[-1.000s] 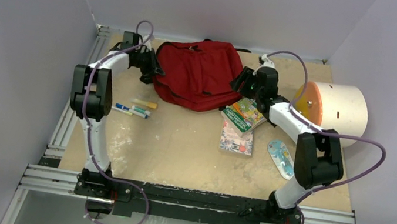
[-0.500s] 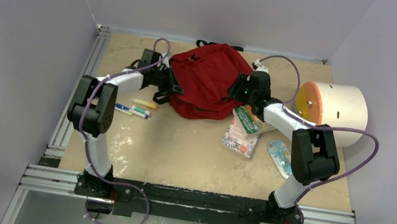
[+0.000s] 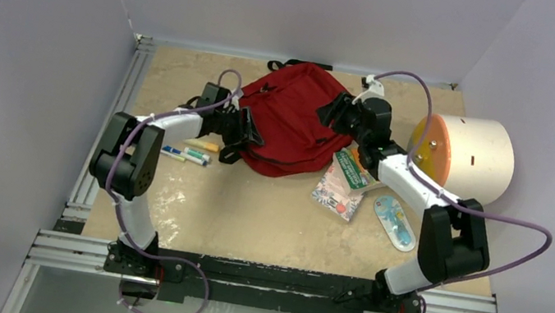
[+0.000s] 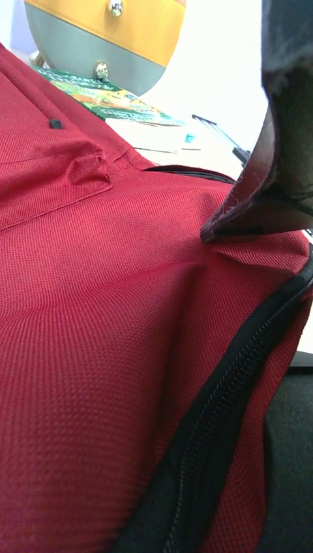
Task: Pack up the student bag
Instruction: Adjust the student bag at the center of the board.
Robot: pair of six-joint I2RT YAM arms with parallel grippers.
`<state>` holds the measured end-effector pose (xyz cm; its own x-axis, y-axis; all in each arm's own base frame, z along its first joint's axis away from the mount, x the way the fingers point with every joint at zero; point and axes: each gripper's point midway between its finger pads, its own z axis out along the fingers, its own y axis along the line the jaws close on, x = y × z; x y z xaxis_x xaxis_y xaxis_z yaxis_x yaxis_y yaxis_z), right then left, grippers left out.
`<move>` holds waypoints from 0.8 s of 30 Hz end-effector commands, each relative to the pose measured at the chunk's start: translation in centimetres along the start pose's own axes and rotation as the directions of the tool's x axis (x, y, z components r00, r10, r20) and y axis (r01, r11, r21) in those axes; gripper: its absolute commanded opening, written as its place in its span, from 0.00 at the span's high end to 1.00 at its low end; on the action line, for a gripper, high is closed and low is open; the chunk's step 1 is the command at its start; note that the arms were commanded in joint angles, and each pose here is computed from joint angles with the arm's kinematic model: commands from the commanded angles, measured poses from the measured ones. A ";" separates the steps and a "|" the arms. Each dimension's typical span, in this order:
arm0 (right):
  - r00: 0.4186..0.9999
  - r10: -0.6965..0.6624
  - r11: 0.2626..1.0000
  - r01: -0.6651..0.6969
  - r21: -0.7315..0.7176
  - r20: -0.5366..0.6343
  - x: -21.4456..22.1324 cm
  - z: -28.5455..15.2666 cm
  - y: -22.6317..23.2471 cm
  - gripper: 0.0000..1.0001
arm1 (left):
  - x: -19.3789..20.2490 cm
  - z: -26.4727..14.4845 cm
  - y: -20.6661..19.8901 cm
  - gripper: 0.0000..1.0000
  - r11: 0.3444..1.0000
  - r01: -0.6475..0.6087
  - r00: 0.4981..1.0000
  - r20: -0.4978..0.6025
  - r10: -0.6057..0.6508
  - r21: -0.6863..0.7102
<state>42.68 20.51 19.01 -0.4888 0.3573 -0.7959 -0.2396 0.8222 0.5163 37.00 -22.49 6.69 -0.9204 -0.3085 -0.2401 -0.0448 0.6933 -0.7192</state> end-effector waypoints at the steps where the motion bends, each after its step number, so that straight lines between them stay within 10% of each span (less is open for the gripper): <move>1: 0.997 -0.010 0.998 0.015 -0.061 0.070 -2.3 0.4 1.6 0.41 | -4.2 -2.9 -2.4 0.44 0.994 -0.110 0.988 0.110 0.110 -0.011; 17: 0.998 0.056 0.986 -0.055 -0.155 0.001 -2.3 7.2 4.4 0.43 | -14.8 -4.4 1.1 0.35 0.985 -0.165 0.967 0.187 0.171 -0.051; 24: 0.998 0.047 0.987 -0.052 -0.155 -0.035 -1.2 9.5 4.5 0.42 | -13.2 -2.8 1.2 0.74 0.984 -0.173 0.976 0.127 0.175 -0.027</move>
<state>49.08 26.52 16.43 -0.5623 0.3692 -0.7399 -0.2821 0.7554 0.5914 48.46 -14.31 9.94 -0.8496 -0.3158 -0.4224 0.0329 0.7676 -0.6401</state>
